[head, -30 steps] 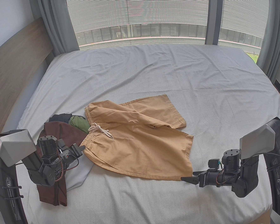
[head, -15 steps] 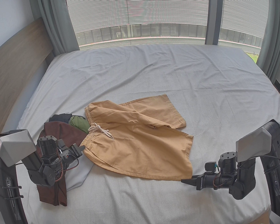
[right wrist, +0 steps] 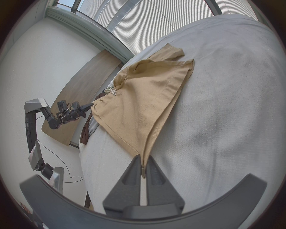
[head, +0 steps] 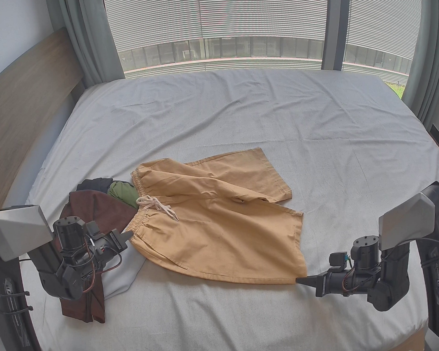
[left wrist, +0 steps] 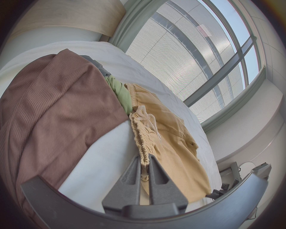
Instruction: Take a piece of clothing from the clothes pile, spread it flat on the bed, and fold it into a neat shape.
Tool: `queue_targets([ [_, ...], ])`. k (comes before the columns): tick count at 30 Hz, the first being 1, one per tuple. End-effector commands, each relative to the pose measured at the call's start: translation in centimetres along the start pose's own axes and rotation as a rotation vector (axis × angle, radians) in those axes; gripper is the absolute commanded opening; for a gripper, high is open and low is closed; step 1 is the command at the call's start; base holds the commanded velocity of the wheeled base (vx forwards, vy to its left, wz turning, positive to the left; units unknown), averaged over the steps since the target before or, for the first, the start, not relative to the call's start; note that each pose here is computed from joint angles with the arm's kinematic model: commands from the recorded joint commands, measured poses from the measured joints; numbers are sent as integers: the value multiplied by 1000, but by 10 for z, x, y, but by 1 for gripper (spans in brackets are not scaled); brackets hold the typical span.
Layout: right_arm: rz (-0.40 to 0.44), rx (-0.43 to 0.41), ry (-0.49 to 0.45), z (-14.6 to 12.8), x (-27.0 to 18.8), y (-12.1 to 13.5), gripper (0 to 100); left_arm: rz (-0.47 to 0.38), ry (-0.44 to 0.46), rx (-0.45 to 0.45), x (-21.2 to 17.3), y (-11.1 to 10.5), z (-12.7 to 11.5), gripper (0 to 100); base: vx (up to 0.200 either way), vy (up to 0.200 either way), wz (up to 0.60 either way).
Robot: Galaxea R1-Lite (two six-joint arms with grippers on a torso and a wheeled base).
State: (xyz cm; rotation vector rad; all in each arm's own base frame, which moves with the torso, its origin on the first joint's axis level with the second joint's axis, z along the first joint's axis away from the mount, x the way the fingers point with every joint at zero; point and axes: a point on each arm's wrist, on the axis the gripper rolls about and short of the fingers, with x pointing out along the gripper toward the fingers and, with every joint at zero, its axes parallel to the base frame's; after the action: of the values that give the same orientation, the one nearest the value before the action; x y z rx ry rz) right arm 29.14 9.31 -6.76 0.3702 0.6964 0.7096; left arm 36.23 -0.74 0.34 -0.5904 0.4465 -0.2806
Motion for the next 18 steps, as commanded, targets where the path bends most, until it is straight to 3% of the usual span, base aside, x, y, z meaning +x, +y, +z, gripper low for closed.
queue_targets([
  [1,-25,-1,-50,17,-31,9,0,-58,31,8,-30,-22,2,0,0,0,0],
  [12,-72,31,-7,24,-55,14,0,-35,142,-2,-68,-41,-15,0,0,0,0],
  [18,-82,50,32,16,-58,14,0,-3,188,34,-79,-34,-27,0,0,0,0],
])
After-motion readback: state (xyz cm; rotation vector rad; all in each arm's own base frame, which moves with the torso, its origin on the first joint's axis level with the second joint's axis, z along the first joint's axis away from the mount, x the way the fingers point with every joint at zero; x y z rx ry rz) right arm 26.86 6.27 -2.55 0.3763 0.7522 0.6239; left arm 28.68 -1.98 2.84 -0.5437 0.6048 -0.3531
